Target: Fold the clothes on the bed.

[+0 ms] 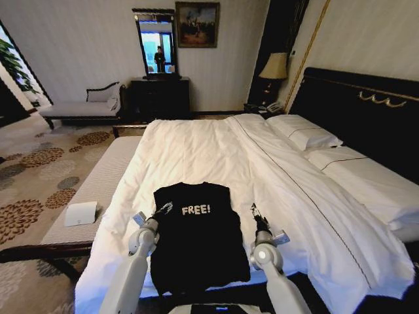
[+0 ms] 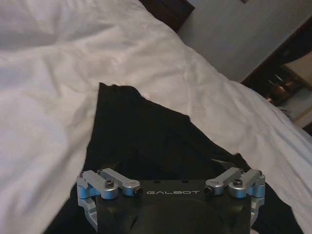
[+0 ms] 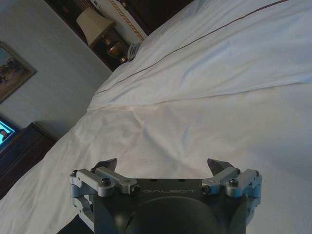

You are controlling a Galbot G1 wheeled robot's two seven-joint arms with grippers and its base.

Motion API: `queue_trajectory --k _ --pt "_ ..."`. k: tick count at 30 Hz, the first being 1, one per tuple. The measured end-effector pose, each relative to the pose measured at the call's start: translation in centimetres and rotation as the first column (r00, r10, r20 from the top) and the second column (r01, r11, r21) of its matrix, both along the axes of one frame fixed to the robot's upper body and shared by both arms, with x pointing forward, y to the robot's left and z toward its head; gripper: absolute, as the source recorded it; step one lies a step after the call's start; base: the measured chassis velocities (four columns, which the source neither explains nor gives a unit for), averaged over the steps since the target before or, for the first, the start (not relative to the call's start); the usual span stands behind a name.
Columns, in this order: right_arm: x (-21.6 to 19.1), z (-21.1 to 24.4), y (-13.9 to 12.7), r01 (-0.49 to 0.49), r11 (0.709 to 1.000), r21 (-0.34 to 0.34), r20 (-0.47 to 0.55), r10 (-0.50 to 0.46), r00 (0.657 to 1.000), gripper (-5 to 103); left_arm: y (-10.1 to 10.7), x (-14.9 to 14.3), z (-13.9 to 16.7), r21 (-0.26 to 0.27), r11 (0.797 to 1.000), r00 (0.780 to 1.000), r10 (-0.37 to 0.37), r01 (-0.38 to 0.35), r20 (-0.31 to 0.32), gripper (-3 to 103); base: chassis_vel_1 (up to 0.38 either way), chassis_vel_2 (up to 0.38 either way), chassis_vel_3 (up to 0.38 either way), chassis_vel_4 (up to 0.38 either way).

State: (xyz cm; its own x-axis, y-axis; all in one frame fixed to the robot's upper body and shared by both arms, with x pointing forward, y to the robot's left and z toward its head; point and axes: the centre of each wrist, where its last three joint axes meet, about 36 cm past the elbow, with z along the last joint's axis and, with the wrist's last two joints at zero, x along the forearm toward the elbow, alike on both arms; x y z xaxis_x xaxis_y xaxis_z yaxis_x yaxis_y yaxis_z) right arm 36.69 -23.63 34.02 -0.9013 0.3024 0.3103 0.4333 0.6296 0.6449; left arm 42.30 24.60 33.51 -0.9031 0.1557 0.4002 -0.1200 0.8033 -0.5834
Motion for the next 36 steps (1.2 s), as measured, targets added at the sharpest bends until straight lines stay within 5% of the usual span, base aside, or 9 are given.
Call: queue_trajectory --k 12,23,27,36 --pt "2.9 -0.9 0.4 -0.024 1.0 -0.016 -0.008 0.024 1.0 100 1.7 -6.2 0.0 0.034 0.997 0.997 -0.073 0.073 0.008 100 0.0 0.0 0.0 0.0" --pt "9.3 -2.1 -1.5 -0.187 0.981 -0.041 -0.016 0.187 0.982 100 5.3 -7.9 2.6 0.034 0.994 0.994 0.104 -0.105 0.02 100 0.0 0.0 0.0 0.0" --pt "10.6 -2.4 -3.1 -0.294 0.955 -0.04 0.009 0.295 0.956 100 6.3 -7.8 2.9 0.051 0.988 0.99 0.142 -0.143 0.016 100 0.0 0.0 0.0 0.0" --pt "16.4 -4.3 -1.0 -0.489 0.872 -0.019 0.024 0.49 0.872 100 8.1 -8.8 4.1 0.077 0.978 0.981 0.19 -0.193 0.035 100 0.0 0.0 0.0 0.0"
